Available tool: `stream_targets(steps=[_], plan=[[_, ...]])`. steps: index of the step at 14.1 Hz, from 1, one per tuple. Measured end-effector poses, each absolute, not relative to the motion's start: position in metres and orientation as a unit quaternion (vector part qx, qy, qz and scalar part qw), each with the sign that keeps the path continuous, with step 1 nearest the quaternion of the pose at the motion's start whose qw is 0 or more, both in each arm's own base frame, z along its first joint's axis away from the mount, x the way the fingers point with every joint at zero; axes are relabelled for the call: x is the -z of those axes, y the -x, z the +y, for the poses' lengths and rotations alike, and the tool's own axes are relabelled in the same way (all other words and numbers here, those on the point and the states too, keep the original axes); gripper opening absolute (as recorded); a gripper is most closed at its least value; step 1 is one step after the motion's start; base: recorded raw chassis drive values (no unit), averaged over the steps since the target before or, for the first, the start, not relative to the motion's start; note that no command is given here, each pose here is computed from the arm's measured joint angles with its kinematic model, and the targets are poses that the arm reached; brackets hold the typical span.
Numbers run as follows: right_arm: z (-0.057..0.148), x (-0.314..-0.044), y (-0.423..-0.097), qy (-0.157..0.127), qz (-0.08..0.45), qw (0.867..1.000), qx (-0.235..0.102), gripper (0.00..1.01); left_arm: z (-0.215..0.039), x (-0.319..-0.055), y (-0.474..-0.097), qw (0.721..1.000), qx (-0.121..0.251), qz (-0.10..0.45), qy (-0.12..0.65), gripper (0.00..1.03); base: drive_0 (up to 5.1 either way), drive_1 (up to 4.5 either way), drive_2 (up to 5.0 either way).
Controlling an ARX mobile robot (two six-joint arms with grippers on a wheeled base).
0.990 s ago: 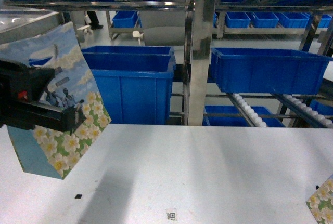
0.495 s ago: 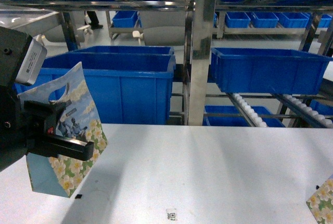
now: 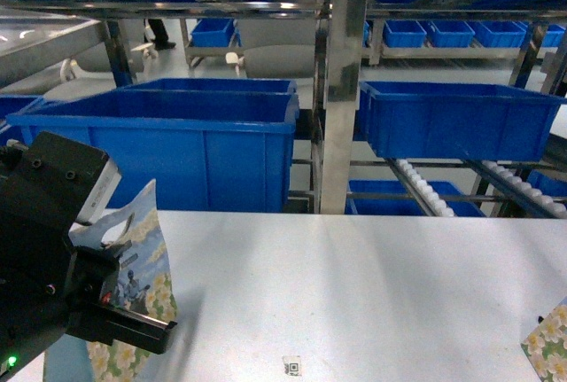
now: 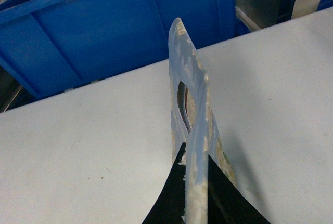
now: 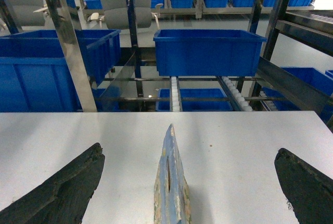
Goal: Move flower gift bag to table near conveyor
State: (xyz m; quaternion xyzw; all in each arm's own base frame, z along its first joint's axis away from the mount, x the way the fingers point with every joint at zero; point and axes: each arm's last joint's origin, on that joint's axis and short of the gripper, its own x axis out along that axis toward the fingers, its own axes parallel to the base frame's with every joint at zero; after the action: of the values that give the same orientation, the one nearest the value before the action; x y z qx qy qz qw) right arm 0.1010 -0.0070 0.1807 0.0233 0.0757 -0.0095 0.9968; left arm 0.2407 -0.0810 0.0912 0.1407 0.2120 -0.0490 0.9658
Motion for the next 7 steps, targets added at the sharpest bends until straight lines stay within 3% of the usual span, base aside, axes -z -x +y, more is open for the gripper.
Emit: stream_targets(steps=[7], plan=[[-0.007, -0.181, -0.101, -0.023, 0.076, 0.997, 0.009, 0.98, -0.069, -0.078, -0.239, 0.968, 0.027, 0.210, -0.133, 0.02, 0.0, 0.00, 0.0]])
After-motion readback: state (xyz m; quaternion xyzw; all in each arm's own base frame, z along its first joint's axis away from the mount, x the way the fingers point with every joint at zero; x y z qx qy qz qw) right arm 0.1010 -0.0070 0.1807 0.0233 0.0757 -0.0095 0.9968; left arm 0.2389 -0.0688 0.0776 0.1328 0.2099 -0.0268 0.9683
